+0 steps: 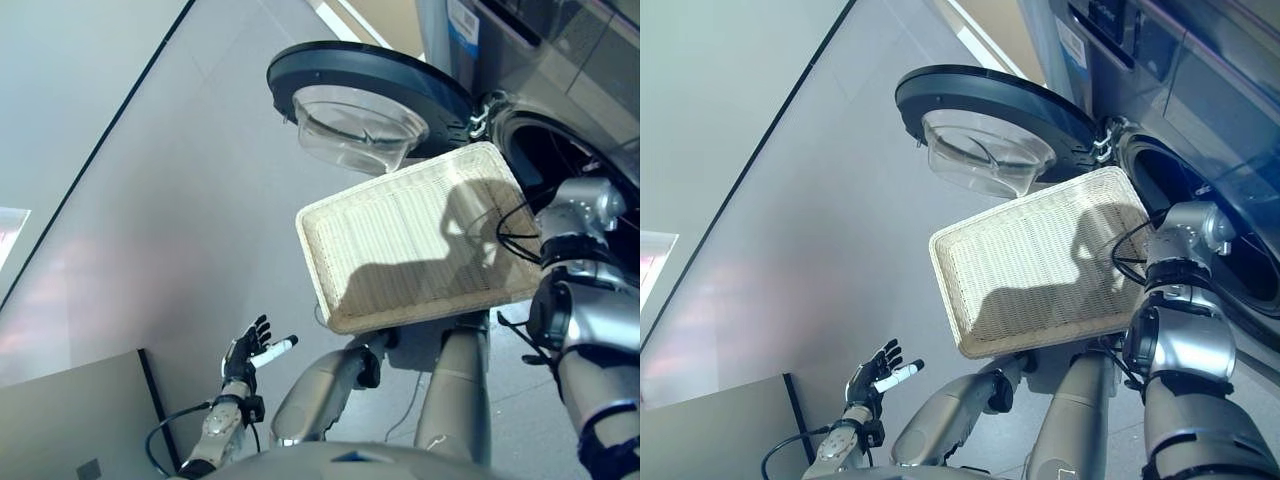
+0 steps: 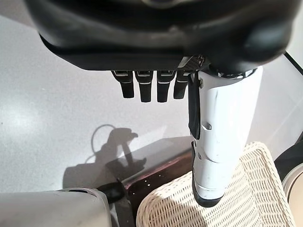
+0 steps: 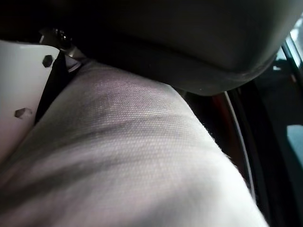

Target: Pick up the clothes and place them into the washing machine

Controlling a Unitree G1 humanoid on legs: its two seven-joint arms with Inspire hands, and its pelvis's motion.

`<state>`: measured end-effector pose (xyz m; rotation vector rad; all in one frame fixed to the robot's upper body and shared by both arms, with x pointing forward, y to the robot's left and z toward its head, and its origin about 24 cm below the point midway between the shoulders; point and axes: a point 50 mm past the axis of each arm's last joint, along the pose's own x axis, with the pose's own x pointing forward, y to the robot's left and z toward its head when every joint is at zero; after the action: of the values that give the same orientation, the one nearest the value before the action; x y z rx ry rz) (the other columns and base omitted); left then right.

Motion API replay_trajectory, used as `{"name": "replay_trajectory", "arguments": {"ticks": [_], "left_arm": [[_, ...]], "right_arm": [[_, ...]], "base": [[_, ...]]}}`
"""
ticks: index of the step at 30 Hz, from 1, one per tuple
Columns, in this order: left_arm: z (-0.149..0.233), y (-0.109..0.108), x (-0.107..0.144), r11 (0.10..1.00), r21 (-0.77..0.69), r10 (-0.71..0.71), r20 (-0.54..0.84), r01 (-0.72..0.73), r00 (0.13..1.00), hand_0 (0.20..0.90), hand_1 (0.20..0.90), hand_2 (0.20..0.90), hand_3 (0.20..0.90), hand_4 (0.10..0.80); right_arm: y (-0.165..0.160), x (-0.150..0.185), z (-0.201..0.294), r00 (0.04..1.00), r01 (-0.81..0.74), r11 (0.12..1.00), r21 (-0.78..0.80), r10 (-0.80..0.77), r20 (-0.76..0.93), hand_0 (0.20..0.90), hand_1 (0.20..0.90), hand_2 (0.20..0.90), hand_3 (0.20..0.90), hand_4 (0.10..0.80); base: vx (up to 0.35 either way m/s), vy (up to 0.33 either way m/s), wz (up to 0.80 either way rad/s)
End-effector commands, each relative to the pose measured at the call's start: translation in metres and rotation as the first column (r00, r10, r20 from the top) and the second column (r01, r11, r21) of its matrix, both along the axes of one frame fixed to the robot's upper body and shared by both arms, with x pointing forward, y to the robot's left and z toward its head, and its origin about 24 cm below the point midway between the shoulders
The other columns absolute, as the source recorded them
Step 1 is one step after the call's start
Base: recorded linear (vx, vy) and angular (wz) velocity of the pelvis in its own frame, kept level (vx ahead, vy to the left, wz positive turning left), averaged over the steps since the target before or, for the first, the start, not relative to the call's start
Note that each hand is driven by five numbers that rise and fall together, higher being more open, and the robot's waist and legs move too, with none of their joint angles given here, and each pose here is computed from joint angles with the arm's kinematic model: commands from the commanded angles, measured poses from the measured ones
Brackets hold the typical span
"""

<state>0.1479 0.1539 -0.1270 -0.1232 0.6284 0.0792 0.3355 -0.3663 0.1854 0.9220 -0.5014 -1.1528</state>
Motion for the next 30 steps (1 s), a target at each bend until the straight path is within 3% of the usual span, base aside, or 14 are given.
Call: {"name": "replay_trajectory", "arguments": {"ticks": [1,5,6,13,30], "left_arm": [[-0.008,0.029,-0.021,0.991,0.080,0.107,-0.051,-0.103,0.993,0.900,0.900,0.900,0.900,0.800],[-0.007,0.028,-0.020,0.992,0.072,0.105,-0.047,-0.101,0.993,0.900,0.900,0.900,0.900,0.800],[-0.008,0.027,-0.020,0.992,0.073,0.103,-0.048,-0.100,0.994,0.900,0.900,0.900,0.900,0.800],[-0.009,0.024,-0.022,0.993,0.066,0.101,-0.061,-0.097,0.993,0.900,0.900,0.900,0.900,0.800],[-0.009,0.030,-0.029,0.994,0.076,0.079,-0.072,-0.073,0.994,0.900,0.900,0.900,0.900,0.800]], "right_arm": [[-0.002,-0.009,0.042,0.990,0.080,0.980,-0.185,-0.057,0.128,0.200,0.200,0.200,0.200,0.300],[-0.001,-0.009,0.037,0.991,0.077,0.981,-0.179,-0.056,0.119,0.200,0.200,0.200,0.200,0.300],[-0.002,-0.010,0.036,0.991,0.080,0.981,-0.176,-0.059,0.117,0.900,0.900,0.900,0.900,0.800],[0.004,-0.009,0.015,0.990,0.086,0.993,-0.081,-0.077,0.117,0.900,0.900,0.900,0.900,0.800],[0.023,0.001,0.013,0.991,0.024,0.997,-0.079,-0.014,0.130,0.900,0.900,0.900,0.900,0.800]], "base": [[0.000,0.000,0.00],[0.000,0.000,0.00],[0.000,0.000,0.00],[0.000,0.000,0.00],[-0.019,-0.015,0.04]]}}
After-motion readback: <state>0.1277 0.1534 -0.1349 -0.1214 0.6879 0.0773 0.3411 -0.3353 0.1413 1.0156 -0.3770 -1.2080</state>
